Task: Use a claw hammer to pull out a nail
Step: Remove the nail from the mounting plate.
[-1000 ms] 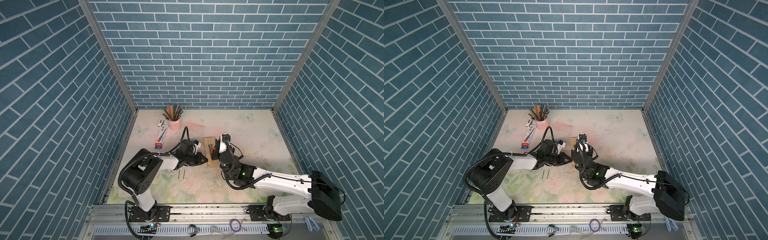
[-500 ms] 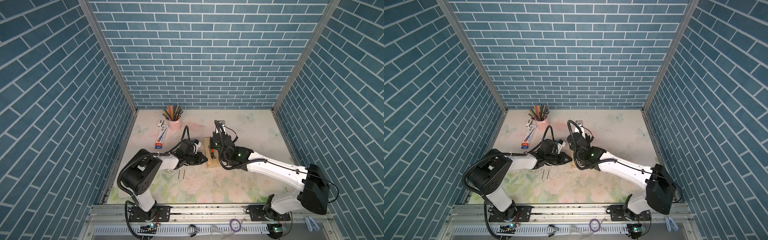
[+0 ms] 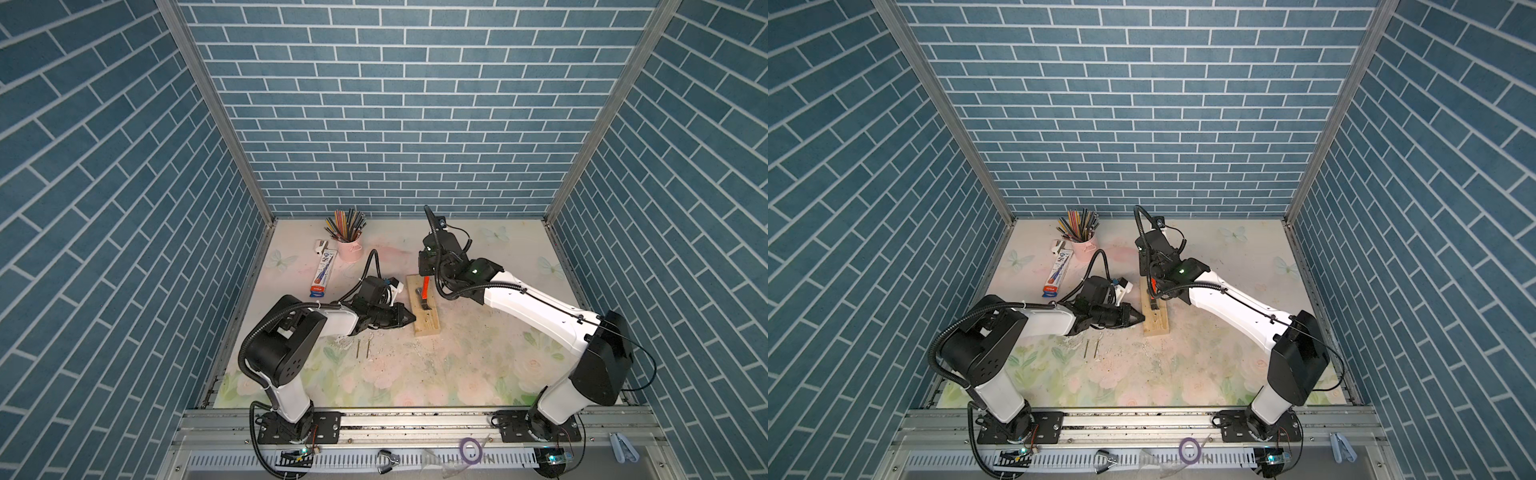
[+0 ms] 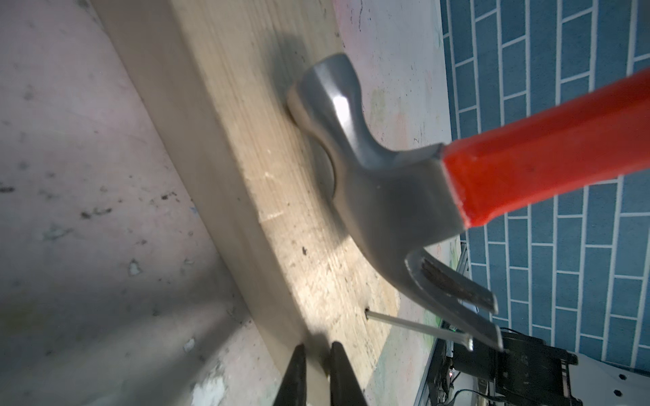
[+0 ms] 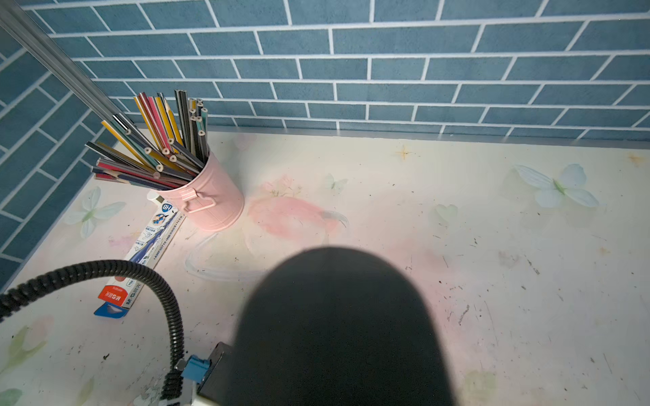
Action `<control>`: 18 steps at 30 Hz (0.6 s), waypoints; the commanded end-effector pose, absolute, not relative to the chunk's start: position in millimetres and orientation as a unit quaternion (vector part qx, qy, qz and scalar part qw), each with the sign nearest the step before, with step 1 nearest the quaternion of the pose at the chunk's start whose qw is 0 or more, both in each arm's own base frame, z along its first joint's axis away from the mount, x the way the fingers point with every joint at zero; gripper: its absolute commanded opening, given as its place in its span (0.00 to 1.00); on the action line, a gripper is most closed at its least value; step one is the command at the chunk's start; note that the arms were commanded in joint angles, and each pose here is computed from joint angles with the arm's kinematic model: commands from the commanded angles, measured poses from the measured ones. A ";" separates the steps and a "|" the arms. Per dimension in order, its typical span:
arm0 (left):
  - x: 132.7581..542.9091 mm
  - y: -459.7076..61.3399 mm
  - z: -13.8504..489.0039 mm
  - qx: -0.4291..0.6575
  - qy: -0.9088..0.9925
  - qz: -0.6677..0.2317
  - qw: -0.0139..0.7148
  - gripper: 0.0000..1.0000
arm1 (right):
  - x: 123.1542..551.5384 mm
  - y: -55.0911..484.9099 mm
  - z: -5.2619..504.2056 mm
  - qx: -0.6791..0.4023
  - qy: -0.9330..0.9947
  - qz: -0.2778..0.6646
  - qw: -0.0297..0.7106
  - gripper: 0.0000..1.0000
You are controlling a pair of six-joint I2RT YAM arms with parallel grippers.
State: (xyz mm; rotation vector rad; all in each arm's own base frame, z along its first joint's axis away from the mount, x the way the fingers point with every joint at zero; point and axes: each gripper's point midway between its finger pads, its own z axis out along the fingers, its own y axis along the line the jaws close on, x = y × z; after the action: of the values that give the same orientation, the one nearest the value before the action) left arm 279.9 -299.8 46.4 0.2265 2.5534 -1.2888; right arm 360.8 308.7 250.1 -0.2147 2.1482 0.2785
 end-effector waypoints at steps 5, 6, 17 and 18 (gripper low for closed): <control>254.5 -262.2 -29.6 0.034 0.941 -0.329 0.064 0.15 | 339.7 301.9 199.6 -0.125 0.901 0.086 0.406 0.00; 255.3 -262.5 -28.6 0.034 0.941 -0.330 0.065 0.15 | 337.1 302.5 201.8 -0.121 0.897 0.091 0.415 0.00; 259.5 -265.8 -20.8 0.031 0.938 -0.338 0.074 0.15 | 311.9 273.8 211.9 -0.087 0.853 0.084 0.508 0.00; 259.2 -265.9 -21.1 0.031 0.938 -0.339 0.073 0.15 | 310.4 271.1 213.2 -0.089 0.850 0.085 0.512 0.00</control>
State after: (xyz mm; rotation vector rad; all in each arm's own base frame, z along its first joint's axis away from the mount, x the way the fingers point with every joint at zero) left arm 280.7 -304.3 46.3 0.2427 2.5546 -1.3057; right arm 321.2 289.2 246.4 -0.1675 1.9733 0.3159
